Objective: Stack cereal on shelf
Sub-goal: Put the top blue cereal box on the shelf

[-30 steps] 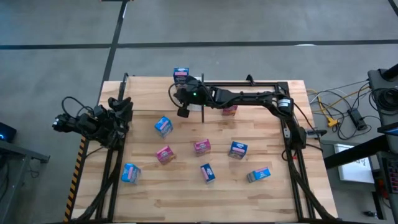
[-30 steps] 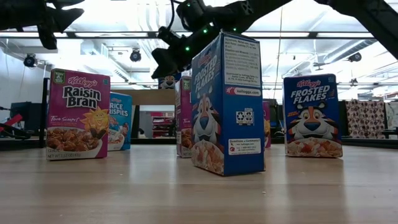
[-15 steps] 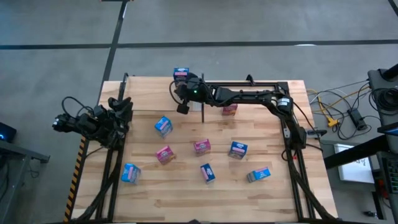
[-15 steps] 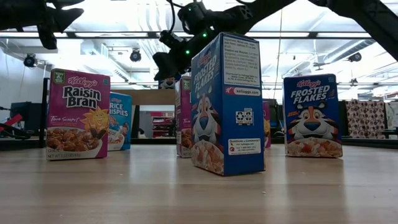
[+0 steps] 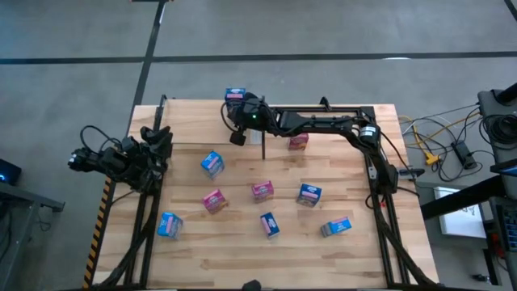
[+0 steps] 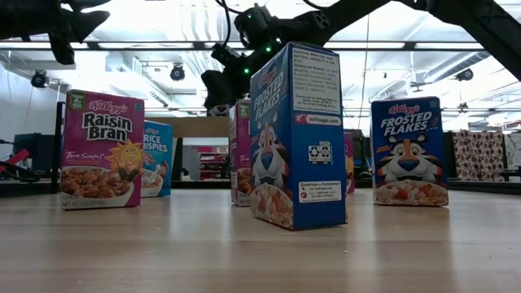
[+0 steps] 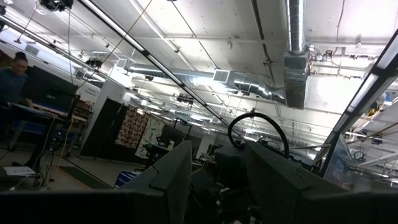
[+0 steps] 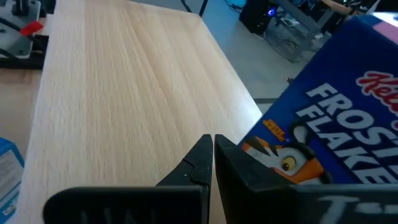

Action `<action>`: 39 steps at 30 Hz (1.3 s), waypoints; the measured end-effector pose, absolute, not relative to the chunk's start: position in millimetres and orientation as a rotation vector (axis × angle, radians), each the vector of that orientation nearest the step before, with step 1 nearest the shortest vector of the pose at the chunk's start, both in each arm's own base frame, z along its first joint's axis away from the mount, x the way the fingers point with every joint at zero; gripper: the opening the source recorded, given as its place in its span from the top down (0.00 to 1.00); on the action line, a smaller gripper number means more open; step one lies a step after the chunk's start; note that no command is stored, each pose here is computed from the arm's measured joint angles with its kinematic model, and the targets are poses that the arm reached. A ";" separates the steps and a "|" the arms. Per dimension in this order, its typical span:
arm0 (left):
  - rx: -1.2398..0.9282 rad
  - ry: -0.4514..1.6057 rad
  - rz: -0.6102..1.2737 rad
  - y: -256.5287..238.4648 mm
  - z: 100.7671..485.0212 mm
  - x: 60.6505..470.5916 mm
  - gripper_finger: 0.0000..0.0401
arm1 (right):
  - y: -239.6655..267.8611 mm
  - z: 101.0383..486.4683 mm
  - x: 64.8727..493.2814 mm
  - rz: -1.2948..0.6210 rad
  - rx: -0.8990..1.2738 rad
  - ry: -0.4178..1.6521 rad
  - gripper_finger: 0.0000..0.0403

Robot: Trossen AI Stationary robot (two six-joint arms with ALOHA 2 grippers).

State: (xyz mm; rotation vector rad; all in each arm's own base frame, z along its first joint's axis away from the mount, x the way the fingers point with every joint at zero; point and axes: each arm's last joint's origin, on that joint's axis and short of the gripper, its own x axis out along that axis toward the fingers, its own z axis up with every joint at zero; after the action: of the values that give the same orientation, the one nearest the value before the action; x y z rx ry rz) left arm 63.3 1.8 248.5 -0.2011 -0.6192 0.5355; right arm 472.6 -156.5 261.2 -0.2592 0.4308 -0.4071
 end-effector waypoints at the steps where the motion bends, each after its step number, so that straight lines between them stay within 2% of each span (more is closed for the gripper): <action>1: -0.201 -0.619 0.535 1.8 248.5 63.3 0.66 | -157.0 261.1 472.4 -0.408 -0.259 0.431 0.98; 39: -0.201 -0.619 0.535 1.8 248.4 63.3 0.66 | -178.4 263.6 465.6 -0.458 -0.247 0.410 0.98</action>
State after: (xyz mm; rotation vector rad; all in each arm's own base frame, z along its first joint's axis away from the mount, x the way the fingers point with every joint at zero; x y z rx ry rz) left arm 63.3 1.8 248.4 -0.2010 -0.6188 0.5352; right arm 465.6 -178.4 263.6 -0.2471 0.4100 -0.4583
